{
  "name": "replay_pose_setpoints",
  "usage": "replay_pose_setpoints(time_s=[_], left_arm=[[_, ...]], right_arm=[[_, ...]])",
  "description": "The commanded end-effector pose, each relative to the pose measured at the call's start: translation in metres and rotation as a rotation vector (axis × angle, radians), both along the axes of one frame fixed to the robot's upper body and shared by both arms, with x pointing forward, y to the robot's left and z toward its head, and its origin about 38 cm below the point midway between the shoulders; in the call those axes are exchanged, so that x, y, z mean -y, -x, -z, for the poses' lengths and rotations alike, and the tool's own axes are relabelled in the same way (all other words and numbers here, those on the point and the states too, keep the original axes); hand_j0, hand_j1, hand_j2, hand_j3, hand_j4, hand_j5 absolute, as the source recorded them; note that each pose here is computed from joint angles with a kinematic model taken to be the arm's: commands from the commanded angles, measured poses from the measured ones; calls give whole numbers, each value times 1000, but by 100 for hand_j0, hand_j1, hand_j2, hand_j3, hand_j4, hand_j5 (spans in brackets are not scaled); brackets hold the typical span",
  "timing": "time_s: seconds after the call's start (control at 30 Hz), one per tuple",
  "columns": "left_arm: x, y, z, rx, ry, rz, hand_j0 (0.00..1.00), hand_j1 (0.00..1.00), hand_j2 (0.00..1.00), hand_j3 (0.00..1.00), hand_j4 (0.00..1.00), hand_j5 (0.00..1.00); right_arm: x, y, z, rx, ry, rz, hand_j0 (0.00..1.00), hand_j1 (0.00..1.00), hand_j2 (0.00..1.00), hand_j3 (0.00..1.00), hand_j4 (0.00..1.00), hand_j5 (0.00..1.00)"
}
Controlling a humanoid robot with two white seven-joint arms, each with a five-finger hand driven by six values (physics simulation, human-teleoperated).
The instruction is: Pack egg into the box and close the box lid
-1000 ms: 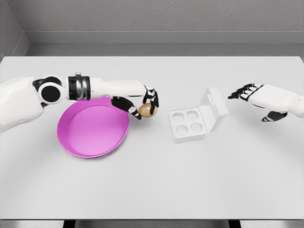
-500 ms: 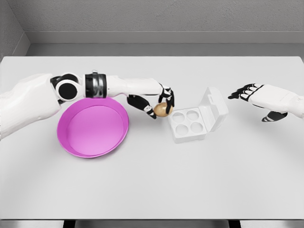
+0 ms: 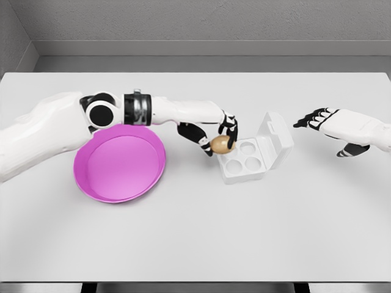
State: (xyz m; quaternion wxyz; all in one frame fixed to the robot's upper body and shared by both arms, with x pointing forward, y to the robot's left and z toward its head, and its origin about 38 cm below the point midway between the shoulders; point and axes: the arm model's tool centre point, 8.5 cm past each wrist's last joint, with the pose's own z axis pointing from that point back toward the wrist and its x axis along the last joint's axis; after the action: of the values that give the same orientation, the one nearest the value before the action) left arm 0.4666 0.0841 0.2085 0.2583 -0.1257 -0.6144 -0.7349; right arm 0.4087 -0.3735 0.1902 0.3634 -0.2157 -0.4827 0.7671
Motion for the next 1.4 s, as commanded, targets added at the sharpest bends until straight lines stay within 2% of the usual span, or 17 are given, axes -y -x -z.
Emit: replay_pose_setpoints(time_s=[0.0,0.2,0.47,0.63,1.03,1.37], left_arm=[[5,3,0,-8,4,12,39,39,39,39,39,39],[9,4,-9,11,1,34,39,39,39,39,39,39],[23,7,-9,9,5,58,39,39,39,39,39,39],[22,2,-3,4,-13,41,39,39,39,39,39,39],[40,3,-7,9,-37,82,39,39,39,39,39,39],[41,0,-7,8,-35,74,39,39,39,39,39,39]], right_arm=[[0,0,-1,0,-5,2,100,100,100,100,100,100],[0,0,-1,0,-5,2,100,100,100,100,100,100],[0,0,-1,2,-5,2,100,100,100,100,100,100],[0,0,-1,2,-5,2,100,100,100,100,100,100],[1,0,-1,1,-5,3,100,100,100,100,100,100],[1,-1,-1,1,-5,5,100,100,100,100,100,100]])
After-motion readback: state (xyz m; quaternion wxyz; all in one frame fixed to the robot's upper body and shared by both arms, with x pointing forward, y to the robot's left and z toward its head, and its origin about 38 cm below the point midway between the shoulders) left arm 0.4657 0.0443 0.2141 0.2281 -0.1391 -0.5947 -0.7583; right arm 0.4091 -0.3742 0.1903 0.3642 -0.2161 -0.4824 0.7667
